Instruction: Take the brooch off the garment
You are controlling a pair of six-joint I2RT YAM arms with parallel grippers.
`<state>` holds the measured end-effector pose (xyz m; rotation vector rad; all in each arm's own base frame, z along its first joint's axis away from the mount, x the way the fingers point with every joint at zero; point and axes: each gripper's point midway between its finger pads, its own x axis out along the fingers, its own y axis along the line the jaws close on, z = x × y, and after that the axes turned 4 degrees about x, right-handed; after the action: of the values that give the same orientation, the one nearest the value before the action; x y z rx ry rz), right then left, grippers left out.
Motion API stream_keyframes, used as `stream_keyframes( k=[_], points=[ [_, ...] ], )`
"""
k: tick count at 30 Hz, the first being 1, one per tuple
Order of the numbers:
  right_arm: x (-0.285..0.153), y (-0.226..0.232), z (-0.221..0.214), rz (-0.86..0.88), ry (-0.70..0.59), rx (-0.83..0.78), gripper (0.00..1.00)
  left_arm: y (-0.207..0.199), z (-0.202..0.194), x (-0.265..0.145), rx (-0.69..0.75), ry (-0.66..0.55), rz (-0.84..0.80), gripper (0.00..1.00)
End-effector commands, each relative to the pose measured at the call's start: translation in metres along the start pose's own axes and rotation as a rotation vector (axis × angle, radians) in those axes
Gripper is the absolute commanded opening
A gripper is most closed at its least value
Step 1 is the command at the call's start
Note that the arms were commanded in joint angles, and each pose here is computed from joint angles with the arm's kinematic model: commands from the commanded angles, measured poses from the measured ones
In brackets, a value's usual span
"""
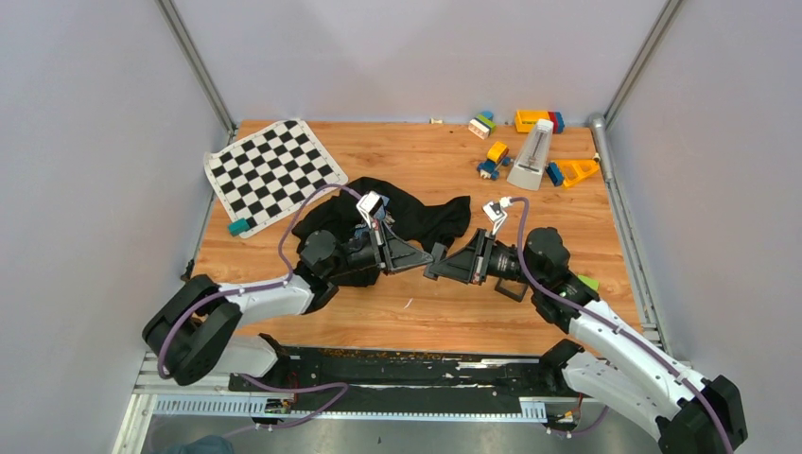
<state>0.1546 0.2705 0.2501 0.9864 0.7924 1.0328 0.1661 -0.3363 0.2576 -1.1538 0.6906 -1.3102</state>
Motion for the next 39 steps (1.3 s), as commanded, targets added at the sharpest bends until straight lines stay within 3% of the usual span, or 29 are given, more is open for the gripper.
stream_keyframes(
  k=[1, 11, 20, 22, 25, 29, 33, 39],
  points=[
    [-0.003, 0.015, 0.008, 0.034, 0.013, -0.049, 0.00, -0.013, -0.006, 0.000, 0.093, 0.065, 0.039, 0.00],
    [-0.019, -0.015, 0.012, 0.040, 0.018, -0.036, 0.00, -0.007, 0.019, -0.035, 0.130, -0.063, 0.155, 0.00],
    [-0.016, -0.025, 0.012, 0.025, 0.043, -0.053, 0.00, -0.003, 0.018, -0.037, 0.140, -0.051, 0.181, 0.00],
    [-0.015, -0.025, 0.012, 0.027, 0.045, -0.058, 0.00, 0.003, 0.018, -0.038, 0.151, -0.044, 0.215, 0.09],
    [-0.015, -0.027, 0.012, 0.019, 0.047, -0.054, 0.00, 0.020, 0.017, -0.043, 0.163, -0.029, 0.322, 0.39],
    [-0.013, -0.027, 0.012, 0.028, 0.054, -0.049, 0.00, 0.040, 0.022, -0.056, 0.221, -0.046, 0.453, 0.63],
    [-0.012, -0.026, 0.008, 0.052, 0.087, -0.035, 0.00, 0.043, 0.022, -0.055, 0.235, -0.050, 0.439, 0.71],
    [-0.013, -0.017, 0.001, 0.105, 0.150, -0.024, 0.00, 0.057, 0.019, -0.050, 0.226, -0.007, 0.457, 0.73]
  ],
)
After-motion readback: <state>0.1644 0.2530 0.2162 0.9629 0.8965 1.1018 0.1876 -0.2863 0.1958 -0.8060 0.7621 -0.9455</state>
